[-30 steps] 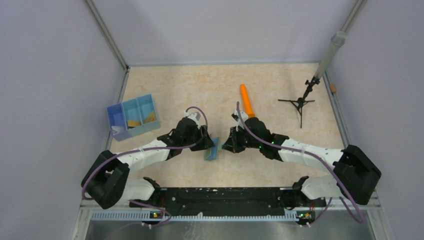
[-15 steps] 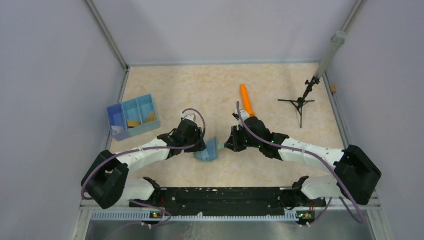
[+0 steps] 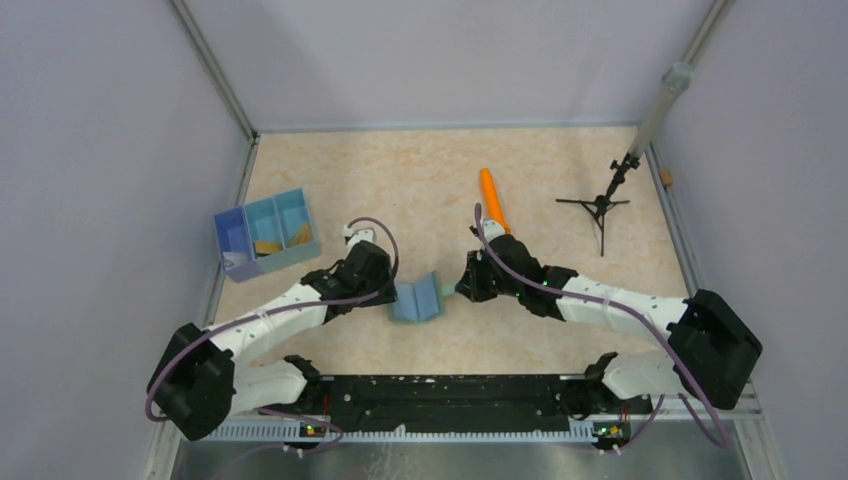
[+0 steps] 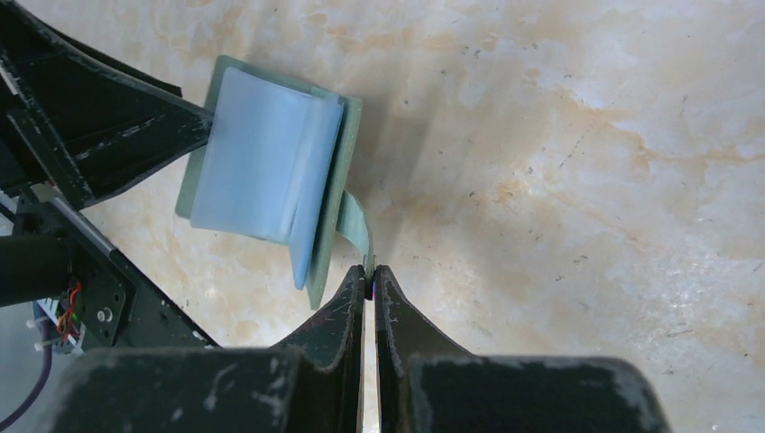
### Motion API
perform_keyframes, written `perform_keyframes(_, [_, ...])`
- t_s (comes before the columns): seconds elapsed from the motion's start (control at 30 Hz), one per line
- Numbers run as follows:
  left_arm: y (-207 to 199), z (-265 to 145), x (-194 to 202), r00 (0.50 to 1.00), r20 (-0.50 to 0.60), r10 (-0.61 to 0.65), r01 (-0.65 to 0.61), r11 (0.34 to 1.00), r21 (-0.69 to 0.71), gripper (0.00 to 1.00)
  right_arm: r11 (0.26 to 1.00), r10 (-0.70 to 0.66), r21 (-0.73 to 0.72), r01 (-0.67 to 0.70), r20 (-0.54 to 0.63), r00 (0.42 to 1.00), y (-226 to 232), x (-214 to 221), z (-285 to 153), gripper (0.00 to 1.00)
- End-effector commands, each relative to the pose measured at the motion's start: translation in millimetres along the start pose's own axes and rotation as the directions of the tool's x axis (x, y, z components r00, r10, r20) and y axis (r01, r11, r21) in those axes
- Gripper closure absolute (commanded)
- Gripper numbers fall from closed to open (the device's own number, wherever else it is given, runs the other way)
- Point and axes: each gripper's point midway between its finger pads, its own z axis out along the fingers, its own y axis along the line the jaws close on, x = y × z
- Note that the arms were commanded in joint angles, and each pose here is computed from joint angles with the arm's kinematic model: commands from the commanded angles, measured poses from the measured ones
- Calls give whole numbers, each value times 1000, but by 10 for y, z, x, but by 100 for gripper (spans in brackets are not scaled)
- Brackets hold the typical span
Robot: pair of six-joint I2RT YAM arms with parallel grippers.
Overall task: Put the credit cards into the card holder
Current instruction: Open the card holder at the center of the board.
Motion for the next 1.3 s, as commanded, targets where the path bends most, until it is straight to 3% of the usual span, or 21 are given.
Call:
perform_keyframes(0.0, [71,-147,-91,999,38,-30,31,999,-38,37,999,3,37,-4,39,999,-68,-80,40,100])
perform_keyframes(0.23, [-288,-529,-414,982,135,-129,106,981,164,33,998,6,59,-8,28,1000,-138,-11,74,100])
perform_keyframes(0.47, [-830,-527,-417,982,91,-165,109,892,438,19,999,5,42,-6,40,999,-110,-26,95,100])
perform_keyframes(0.7, [-946,-169,-289,997,3,-82,73,910,407,6,1000,6,28,-8,44,999,-88,-30,71,100])
perform_keyframes(0.9, [-814,75,-111,998,-58,-16,34,946,324,5,1000,3,9,-4,67,998,-44,-87,6,100])
perform_keyframes(1.03, [-714,51,-100,999,-40,-25,36,955,295,4,998,3,-69,5,110,994,124,-206,-106,100])
perform_keyframes(1.27, [-822,-59,-92,996,-27,-90,93,916,391,2,991,-8,-134,28,144,990,302,-356,-233,100])
